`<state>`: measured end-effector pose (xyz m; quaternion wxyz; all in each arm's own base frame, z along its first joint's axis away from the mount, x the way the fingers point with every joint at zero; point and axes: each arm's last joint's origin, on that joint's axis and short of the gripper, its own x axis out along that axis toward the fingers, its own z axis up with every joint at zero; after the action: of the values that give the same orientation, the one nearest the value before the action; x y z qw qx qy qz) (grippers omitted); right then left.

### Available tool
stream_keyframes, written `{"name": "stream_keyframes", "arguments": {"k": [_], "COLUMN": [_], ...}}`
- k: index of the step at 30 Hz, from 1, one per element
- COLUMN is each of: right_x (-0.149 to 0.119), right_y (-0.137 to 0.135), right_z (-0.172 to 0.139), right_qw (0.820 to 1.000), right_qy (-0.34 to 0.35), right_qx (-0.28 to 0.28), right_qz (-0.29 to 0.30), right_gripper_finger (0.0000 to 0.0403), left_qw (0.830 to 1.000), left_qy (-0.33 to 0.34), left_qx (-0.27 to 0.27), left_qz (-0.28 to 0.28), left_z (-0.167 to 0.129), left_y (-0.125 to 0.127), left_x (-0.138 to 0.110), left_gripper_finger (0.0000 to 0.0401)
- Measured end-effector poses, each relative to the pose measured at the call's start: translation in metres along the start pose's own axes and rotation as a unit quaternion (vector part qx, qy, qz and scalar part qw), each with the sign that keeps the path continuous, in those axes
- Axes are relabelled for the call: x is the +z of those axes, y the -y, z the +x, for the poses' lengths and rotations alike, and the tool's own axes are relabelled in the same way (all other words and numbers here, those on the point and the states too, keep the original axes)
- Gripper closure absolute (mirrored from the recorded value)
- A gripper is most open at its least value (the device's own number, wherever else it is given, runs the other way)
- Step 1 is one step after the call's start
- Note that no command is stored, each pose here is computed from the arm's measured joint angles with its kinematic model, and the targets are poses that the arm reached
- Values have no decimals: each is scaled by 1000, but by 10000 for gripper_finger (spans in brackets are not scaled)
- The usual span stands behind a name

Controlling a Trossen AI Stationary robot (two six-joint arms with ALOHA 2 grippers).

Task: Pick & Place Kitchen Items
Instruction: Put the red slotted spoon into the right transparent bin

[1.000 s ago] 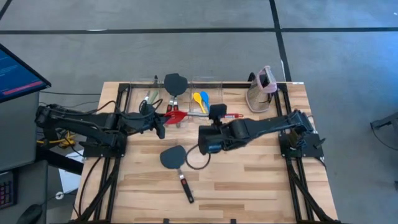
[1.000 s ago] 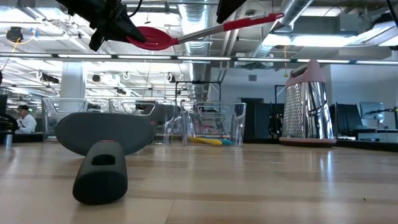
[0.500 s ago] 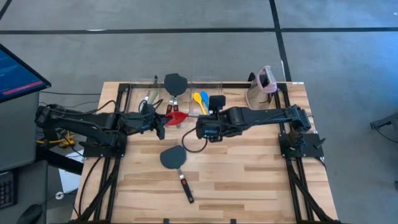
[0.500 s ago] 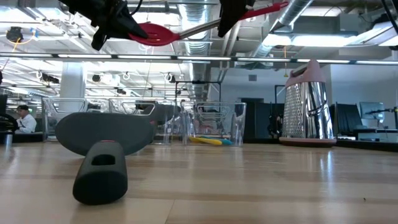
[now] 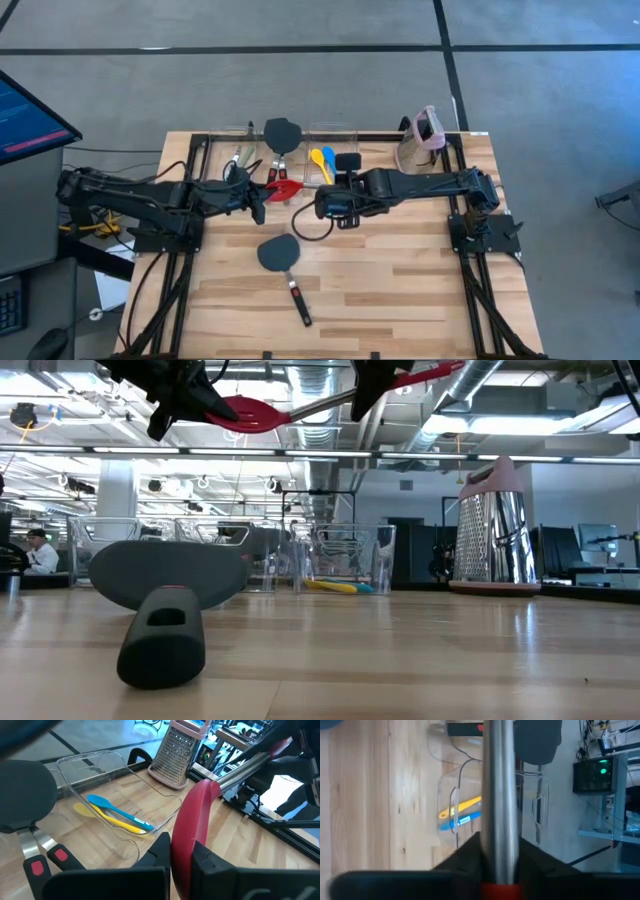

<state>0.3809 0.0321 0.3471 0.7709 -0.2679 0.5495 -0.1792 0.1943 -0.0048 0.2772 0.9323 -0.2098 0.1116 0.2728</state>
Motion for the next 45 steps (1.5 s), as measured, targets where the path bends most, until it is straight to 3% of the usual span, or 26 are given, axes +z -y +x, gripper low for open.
{"name": "stream_keyframes", "arguments": {"k": [2, 24, 36, 45], "right_x": [0, 0, -4, -22], "right_y": [-1, -2, 5, 27], "right_z": [-1, -2, -10, -41], "right_qw": [1000, 1000, 1000, 996], "right_qy": [1, 0, 8, 41], "right_qx": [0, -7, -9, -12], "right_qz": [-5, -10, 7, 81], "right_gripper_finger": [350, 349, 352, 362], "left_qw": [1000, 1000, 998, 993], "left_qy": [0, 6, 54, 107], "left_qx": [0, -5, -20, -37], "left_qz": [0, -5, -12, -24], "left_z": [0, 0, -10, -36], "left_y": [0, 1, 1, -9], "left_x": [0, 1, 14, 31], "left_gripper_finger": [400, 376, 306, 269]}}
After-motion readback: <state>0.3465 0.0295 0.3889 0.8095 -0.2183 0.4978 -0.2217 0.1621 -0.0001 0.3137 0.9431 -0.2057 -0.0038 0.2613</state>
